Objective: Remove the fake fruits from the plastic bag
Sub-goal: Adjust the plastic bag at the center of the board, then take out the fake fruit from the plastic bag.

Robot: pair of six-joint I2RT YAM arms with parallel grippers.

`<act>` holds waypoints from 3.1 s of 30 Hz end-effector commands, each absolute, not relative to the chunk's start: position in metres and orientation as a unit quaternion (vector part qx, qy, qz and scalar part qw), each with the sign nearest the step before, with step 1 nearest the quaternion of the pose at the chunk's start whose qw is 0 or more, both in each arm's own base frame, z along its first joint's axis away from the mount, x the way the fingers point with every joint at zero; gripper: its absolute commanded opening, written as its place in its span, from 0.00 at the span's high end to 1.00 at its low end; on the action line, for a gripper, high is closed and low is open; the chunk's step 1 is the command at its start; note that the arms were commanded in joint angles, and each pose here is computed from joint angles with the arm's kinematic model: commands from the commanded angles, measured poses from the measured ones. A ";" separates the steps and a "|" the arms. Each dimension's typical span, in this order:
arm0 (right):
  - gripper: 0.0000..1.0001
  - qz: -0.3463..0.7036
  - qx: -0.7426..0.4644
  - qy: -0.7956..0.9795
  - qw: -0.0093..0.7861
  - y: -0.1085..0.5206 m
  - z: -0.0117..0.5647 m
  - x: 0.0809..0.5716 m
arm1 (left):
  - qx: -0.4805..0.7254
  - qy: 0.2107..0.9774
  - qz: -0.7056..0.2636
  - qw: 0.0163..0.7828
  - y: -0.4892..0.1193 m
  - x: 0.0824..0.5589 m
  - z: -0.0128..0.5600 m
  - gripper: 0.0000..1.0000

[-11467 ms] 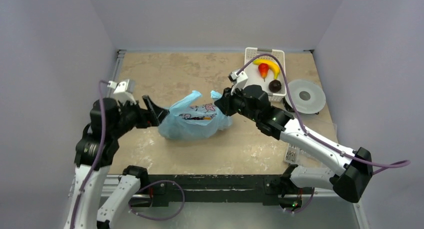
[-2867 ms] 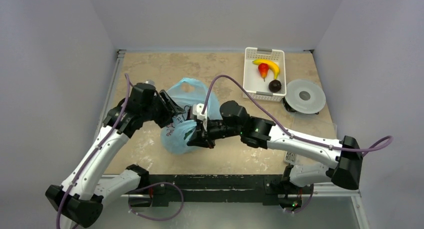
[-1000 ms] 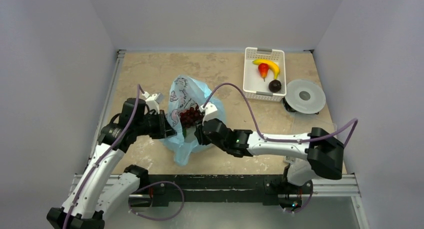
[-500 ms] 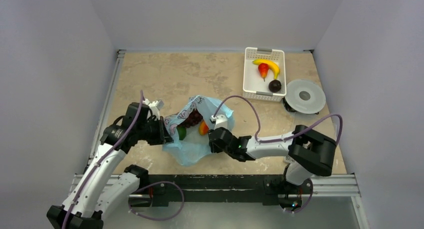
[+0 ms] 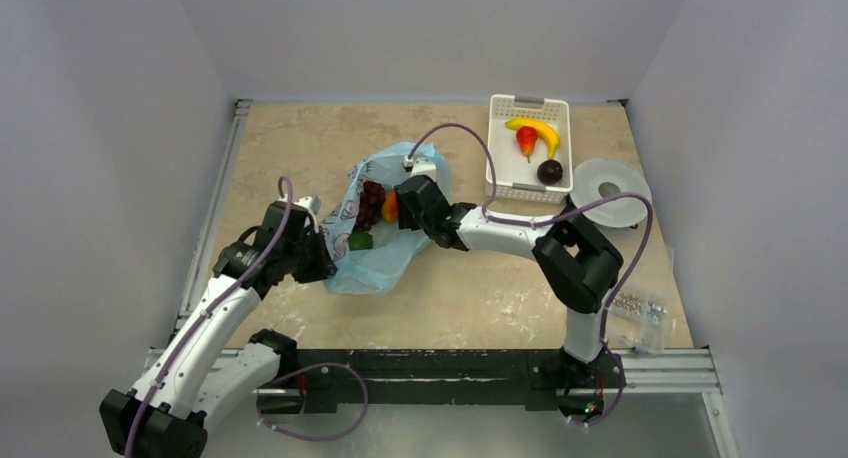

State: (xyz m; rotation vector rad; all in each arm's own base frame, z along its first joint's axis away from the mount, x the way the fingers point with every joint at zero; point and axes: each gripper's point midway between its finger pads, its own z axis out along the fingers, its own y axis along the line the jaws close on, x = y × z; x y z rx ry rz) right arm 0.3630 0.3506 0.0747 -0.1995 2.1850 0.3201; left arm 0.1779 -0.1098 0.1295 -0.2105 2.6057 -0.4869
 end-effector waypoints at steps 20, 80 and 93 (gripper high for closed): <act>0.72 0.362 -0.273 0.820 0.350 0.484 0.071 0.210 | -0.240 0.933 -0.099 0.252 -0.068 0.159 0.108 1.00; 0.10 0.296 -0.170 0.839 0.424 0.488 0.078 0.300 | 0.085 0.904 -0.021 0.419 -0.058 0.226 0.187 1.00; 0.63 0.295 -0.164 0.842 0.421 0.491 0.080 0.302 | 0.108 0.901 -0.063 0.415 -0.075 0.224 0.183 1.00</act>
